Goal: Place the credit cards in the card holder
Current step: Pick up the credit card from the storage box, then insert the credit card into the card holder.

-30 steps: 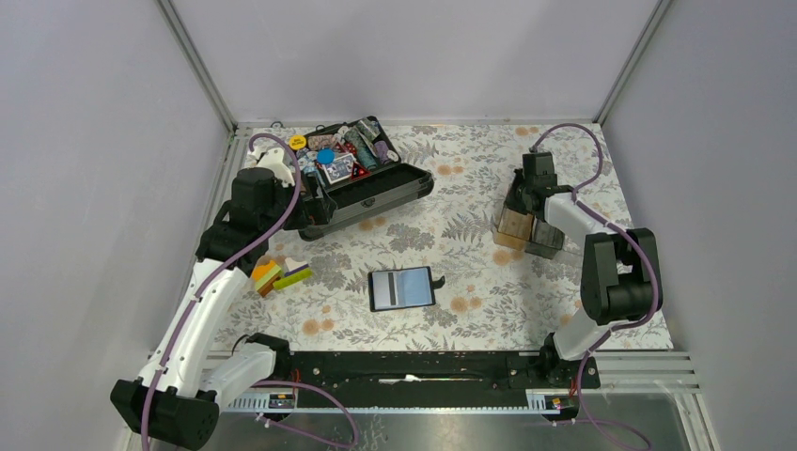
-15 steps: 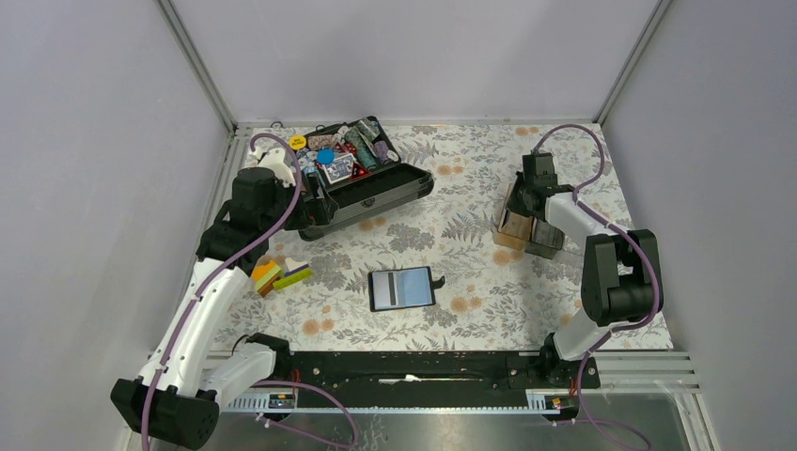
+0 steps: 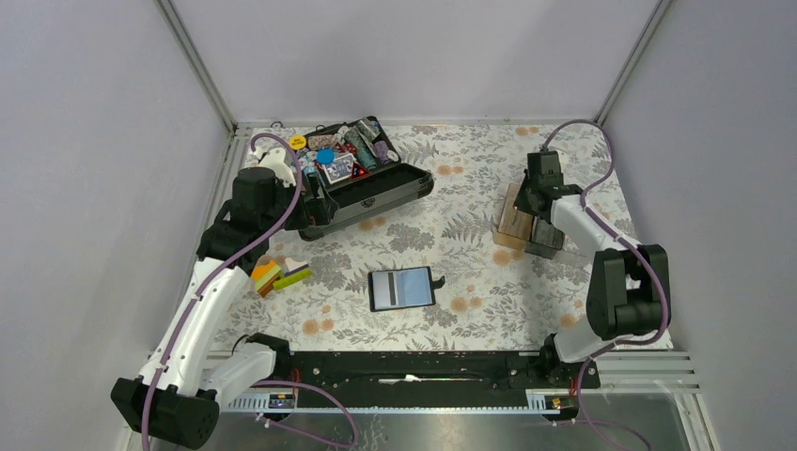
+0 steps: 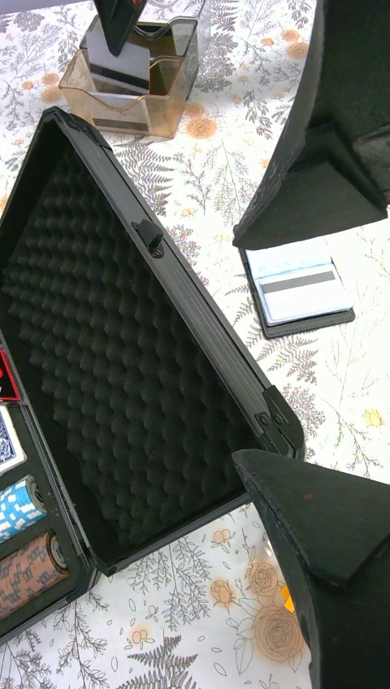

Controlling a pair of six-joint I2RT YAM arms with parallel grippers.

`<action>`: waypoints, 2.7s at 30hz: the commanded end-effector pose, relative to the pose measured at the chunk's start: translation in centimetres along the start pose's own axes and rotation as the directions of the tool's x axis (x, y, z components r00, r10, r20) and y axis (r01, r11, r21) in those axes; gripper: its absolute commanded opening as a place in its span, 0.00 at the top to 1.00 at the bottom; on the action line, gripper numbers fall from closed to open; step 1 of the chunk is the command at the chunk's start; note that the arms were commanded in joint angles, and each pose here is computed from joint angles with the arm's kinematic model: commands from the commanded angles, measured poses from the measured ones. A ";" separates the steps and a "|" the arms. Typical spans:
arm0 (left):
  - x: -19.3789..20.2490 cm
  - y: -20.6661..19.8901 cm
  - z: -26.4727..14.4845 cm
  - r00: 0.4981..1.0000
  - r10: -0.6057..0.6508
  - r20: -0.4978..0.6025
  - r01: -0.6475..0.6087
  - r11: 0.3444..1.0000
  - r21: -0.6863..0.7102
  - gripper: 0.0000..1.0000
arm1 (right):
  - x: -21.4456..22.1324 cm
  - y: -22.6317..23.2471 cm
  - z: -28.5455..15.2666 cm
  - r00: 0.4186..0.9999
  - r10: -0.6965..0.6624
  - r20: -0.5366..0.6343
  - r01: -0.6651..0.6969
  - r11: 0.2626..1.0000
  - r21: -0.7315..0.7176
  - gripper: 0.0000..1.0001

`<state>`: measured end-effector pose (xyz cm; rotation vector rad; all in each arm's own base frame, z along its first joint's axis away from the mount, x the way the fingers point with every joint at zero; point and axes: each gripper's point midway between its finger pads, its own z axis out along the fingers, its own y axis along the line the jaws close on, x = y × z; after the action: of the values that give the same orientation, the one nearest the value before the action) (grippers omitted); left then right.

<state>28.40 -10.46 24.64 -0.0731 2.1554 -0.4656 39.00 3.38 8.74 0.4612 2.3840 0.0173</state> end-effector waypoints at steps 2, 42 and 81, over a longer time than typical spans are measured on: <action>-1.7 -0.2 -0.4 0.996 0.023 0.084 -0.024 1.000 0.012 0.01 | -4.2 -0.6 -4.8 0.989 0.000 0.151 -0.001 1.000 0.007 1.00; 6.8 -22.0 -8.3 0.967 -0.241 -0.080 0.197 0.514 0.835 0.59 | 8.8 19.2 -34.6 0.996 -0.045 0.071 0.066 -0.119 -0.991 1.00; 23.5 -10.7 3.8 0.901 -0.055 -0.429 0.191 0.940 0.281 1.00 | 21.5 12.1 -10.9 0.941 -0.300 -0.157 0.181 0.838 -0.515 0.46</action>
<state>15.25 -25.91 7.76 0.0728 2.5314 -0.9211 19.05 22.92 3.99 -0.1147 2.5903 0.6662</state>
